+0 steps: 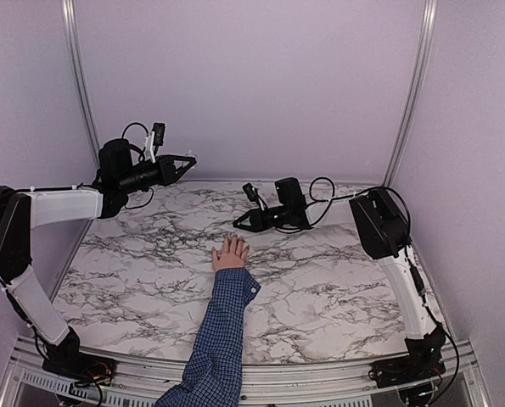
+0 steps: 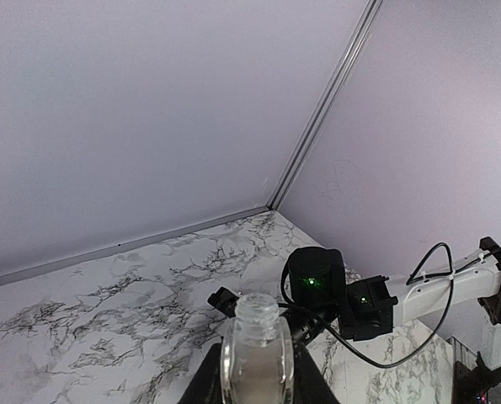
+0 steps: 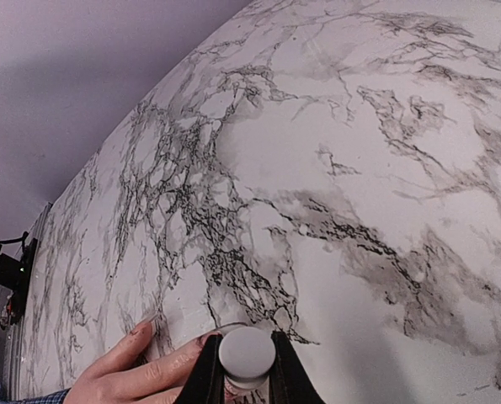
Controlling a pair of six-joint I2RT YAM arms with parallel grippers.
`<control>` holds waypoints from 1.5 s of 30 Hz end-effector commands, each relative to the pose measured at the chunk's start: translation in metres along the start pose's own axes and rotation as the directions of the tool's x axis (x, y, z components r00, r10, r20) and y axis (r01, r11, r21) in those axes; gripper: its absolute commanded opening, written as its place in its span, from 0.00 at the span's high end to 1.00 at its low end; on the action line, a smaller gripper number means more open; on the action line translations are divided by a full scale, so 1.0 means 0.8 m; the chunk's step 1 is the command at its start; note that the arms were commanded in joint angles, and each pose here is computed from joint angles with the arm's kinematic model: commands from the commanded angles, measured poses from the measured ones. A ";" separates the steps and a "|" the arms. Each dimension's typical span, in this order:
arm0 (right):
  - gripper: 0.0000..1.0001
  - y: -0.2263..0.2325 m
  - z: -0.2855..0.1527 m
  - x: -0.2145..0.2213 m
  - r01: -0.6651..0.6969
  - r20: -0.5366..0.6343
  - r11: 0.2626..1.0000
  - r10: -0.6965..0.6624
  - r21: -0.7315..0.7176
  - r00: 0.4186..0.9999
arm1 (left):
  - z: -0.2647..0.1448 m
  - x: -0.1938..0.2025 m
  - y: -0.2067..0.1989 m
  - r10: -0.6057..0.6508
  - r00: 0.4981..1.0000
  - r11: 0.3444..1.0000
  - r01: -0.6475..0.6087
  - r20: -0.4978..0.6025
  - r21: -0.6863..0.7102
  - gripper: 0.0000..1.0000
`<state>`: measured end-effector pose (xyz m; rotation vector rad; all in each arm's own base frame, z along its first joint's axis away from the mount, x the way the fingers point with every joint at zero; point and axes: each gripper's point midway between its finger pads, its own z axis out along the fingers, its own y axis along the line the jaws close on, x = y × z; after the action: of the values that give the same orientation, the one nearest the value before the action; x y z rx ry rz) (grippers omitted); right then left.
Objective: Paint the nails
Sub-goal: Paint the hand on the nail.
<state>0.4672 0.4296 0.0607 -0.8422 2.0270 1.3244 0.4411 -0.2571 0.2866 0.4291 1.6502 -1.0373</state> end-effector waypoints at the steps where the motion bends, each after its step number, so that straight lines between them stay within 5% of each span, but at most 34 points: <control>1: 1.00 0.006 0.008 -0.009 0.023 0.018 1.000 -0.023 -0.021 1.000 | -0.008 -0.025 -0.013 0.045 0.997 0.999 -0.047 0.056 0.024 1.00; 45: 1.00 -0.004 0.012 -0.016 0.029 0.023 0.999 -0.029 0.018 0.999 | -0.006 -0.028 -0.007 0.050 0.997 0.998 -0.052 0.053 0.031 1.00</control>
<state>0.4724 0.4337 0.0624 -0.8413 2.0157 1.3124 0.4427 -0.2532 0.2867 0.4275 1.6501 -1.0359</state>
